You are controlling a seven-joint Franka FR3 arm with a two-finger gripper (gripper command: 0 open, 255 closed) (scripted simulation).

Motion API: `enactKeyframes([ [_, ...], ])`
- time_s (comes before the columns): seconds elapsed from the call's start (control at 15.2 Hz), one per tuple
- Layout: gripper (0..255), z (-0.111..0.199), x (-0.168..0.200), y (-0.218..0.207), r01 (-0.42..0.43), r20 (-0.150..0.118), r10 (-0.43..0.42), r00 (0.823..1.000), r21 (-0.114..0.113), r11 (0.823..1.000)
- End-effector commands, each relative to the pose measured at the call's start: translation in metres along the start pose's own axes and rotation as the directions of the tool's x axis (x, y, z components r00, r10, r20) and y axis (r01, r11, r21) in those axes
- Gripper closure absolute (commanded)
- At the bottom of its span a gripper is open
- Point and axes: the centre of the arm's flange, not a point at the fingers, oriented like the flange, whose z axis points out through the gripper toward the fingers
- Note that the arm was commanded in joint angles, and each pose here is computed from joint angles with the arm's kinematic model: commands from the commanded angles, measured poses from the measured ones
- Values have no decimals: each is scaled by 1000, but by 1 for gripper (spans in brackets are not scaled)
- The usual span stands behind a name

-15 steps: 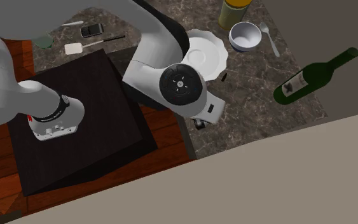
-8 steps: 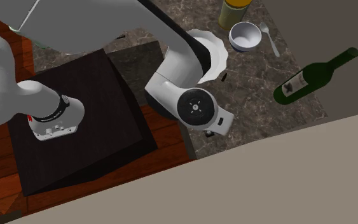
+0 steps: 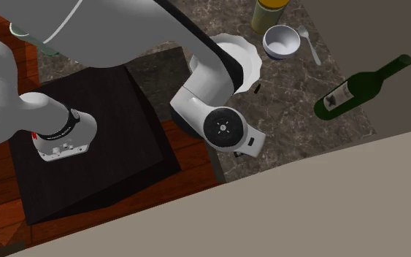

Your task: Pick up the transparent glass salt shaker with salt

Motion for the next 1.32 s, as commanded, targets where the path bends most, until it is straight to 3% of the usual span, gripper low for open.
enactKeyframes([
  [0.0, 255, 1, 0, 0, 0, 1, 0, 1000, 0, 1000],
  [0.4, 255, 1, -1, 0, 0, 1, 0, 1000, 0, 1000],
  [1.25, 255, -65, 16, -8, 0, 1, 0, 1000, 0, 1000],
])
